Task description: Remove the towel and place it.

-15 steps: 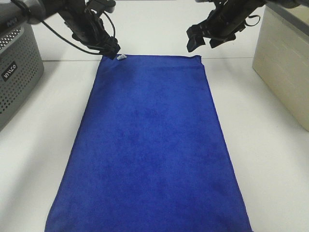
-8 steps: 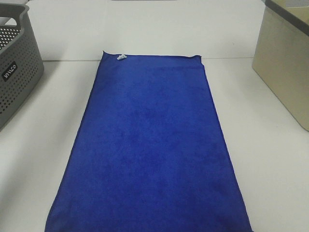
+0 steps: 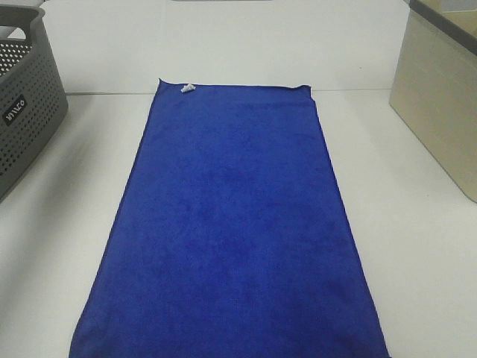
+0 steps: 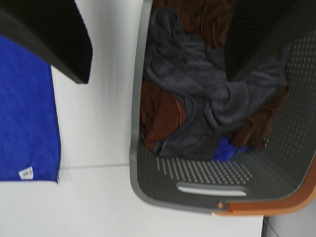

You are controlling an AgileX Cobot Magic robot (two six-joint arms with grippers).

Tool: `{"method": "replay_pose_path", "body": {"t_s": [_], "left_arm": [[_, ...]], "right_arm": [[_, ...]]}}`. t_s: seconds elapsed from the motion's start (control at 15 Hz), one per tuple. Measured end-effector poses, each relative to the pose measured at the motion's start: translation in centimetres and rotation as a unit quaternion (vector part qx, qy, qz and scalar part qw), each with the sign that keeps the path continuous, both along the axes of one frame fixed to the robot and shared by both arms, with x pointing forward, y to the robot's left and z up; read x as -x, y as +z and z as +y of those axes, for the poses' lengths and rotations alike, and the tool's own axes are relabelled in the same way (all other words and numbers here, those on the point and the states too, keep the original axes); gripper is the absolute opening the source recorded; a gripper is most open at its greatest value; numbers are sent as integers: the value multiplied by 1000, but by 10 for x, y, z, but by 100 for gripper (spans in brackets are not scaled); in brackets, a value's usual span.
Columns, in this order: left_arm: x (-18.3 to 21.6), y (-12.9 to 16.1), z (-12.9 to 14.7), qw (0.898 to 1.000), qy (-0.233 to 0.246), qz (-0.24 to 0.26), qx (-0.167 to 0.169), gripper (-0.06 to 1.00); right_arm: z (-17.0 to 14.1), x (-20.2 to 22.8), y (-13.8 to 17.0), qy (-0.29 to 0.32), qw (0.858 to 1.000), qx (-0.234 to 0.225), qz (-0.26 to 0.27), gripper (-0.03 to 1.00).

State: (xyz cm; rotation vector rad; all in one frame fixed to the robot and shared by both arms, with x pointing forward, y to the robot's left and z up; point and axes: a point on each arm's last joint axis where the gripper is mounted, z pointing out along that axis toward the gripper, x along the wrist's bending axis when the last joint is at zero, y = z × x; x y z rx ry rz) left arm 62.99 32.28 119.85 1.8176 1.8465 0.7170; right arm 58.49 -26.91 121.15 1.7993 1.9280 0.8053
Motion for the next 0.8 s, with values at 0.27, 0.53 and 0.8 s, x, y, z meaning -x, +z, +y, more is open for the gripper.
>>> {"method": "replay_pose_path", "body": {"t_s": [0.27, 0.53, 0.8], "left_arm": [[139, -2, -7, 1000, -6, 23, -4, 71], [249, -44, -6, 999, 2, 2, -43, 71], [310, -93, -8, 997, 1, -58, -57, 71]], "right_arm": [[-7, 130, -2, -16, 1000, -17, 3, 80], [-12, 235, -47, -38, 999, -36, 0, 80], [-17, 300, -92, -36, 998, -33, -37, 80]]}}
